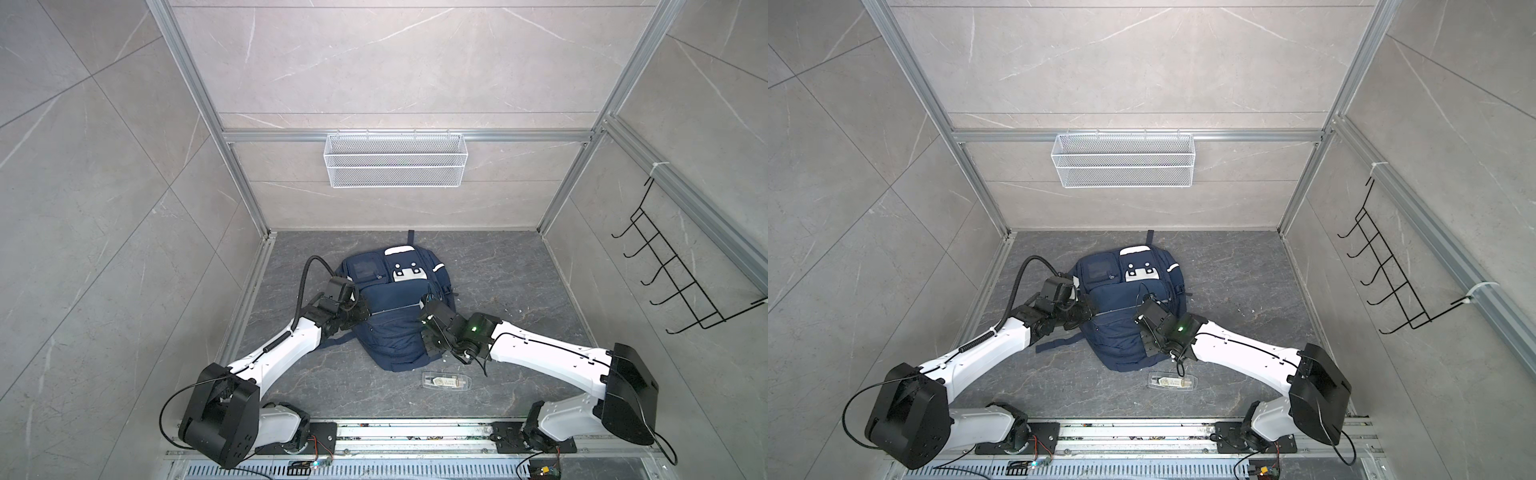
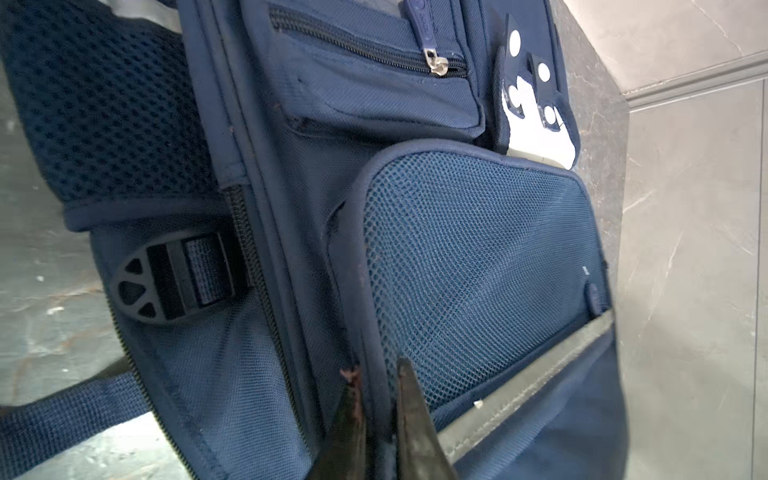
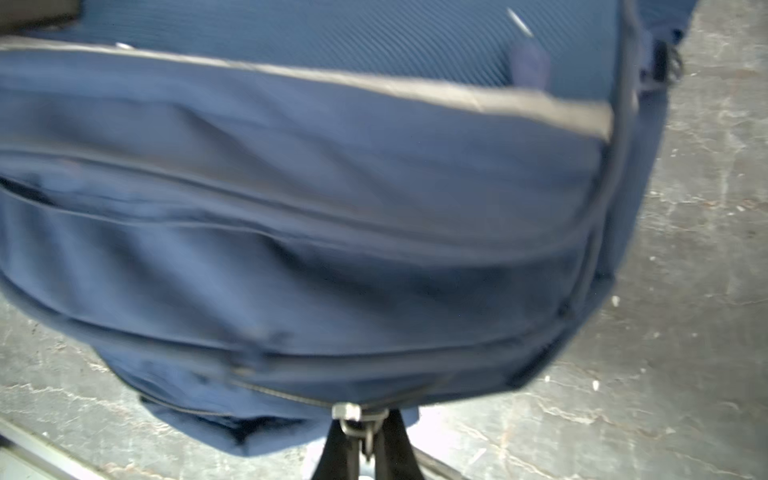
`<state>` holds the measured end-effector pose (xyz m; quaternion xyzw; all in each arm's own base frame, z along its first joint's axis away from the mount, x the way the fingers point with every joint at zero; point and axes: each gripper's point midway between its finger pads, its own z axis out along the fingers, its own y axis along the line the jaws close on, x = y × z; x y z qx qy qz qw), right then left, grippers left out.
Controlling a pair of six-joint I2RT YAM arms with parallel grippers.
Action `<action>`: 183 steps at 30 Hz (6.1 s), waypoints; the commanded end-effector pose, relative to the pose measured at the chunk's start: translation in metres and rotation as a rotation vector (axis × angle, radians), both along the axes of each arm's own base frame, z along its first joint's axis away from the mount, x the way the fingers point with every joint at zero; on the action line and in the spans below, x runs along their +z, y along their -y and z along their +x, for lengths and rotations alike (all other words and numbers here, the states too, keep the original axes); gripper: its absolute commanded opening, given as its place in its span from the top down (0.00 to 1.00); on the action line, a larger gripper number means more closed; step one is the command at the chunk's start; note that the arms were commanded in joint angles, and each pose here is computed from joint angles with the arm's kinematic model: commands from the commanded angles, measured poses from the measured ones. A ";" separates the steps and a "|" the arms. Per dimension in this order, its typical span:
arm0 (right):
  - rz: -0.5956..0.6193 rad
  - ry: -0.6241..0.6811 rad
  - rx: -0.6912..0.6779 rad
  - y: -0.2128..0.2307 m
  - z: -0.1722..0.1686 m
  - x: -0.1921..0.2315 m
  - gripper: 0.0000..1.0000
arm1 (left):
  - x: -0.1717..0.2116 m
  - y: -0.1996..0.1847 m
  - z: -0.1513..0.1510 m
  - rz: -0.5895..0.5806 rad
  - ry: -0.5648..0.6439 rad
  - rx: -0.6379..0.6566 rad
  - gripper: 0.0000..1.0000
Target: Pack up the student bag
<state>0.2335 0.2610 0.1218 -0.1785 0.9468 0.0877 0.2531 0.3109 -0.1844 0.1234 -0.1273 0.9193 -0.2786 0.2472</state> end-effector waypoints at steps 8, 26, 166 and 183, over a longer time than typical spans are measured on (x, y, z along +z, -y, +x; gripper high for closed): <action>0.017 -0.040 0.105 -0.039 -0.012 0.002 1.00 | 0.004 0.004 0.044 0.057 -0.026 -0.044 0.78; 0.061 -0.045 0.236 -0.096 -0.027 0.009 1.00 | 0.049 -0.009 -0.045 0.027 0.057 -0.020 0.33; 0.141 -0.063 0.168 -0.073 0.001 0.004 1.00 | 0.002 0.029 -0.064 -0.062 -0.089 -0.023 0.39; -0.019 -0.051 0.022 0.017 0.030 -0.013 1.00 | 0.023 -0.035 -0.056 0.048 0.006 0.104 1.00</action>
